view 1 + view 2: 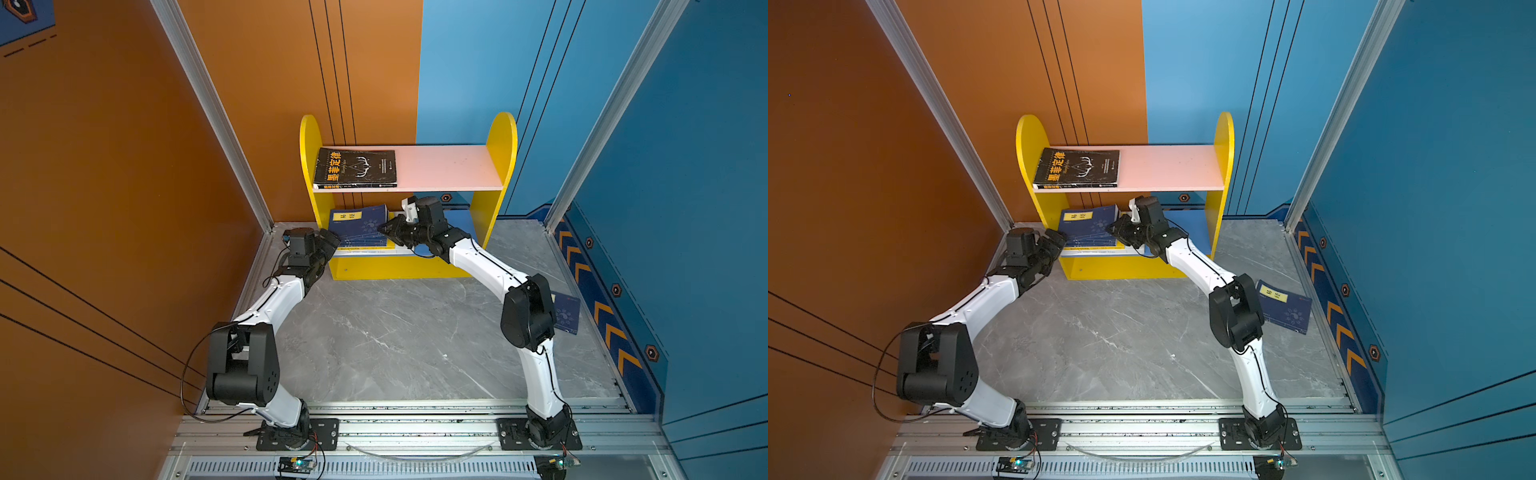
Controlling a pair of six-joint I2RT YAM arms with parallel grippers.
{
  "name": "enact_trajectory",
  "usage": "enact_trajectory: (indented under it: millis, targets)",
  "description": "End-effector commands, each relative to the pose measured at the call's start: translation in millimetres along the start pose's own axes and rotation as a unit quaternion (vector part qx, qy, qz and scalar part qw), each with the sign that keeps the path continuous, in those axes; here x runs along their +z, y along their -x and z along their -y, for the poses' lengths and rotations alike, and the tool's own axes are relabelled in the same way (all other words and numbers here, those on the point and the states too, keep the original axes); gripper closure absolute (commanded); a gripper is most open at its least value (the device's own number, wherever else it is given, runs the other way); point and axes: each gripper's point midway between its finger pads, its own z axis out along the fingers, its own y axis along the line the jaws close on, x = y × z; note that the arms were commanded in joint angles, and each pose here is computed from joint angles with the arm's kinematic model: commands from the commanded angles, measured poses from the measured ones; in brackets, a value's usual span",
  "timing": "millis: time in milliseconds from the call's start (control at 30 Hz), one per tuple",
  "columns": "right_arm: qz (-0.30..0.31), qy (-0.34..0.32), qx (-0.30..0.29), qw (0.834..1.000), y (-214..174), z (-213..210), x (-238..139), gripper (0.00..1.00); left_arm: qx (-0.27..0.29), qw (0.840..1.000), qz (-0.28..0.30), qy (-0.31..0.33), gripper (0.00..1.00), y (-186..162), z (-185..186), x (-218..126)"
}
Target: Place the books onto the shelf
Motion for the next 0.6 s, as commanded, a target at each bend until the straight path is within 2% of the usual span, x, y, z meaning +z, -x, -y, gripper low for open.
enact_trajectory:
  millis: [0,333,567]
  targets:
    - [0.019,-0.039,-0.037,0.998,9,-1,-11,0.74,0.004,0.998,-0.012,0.054,0.02,-10,-25,6]
    - [0.022,-0.080,-0.046,0.995,10,13,-18,0.74,0.000,0.999,-0.010,0.048,0.02,-8,-22,5]
    - [0.020,-0.086,-0.055,0.995,11,14,-17,0.74,0.004,1.000,-0.012,0.012,0.02,-7,-4,3]
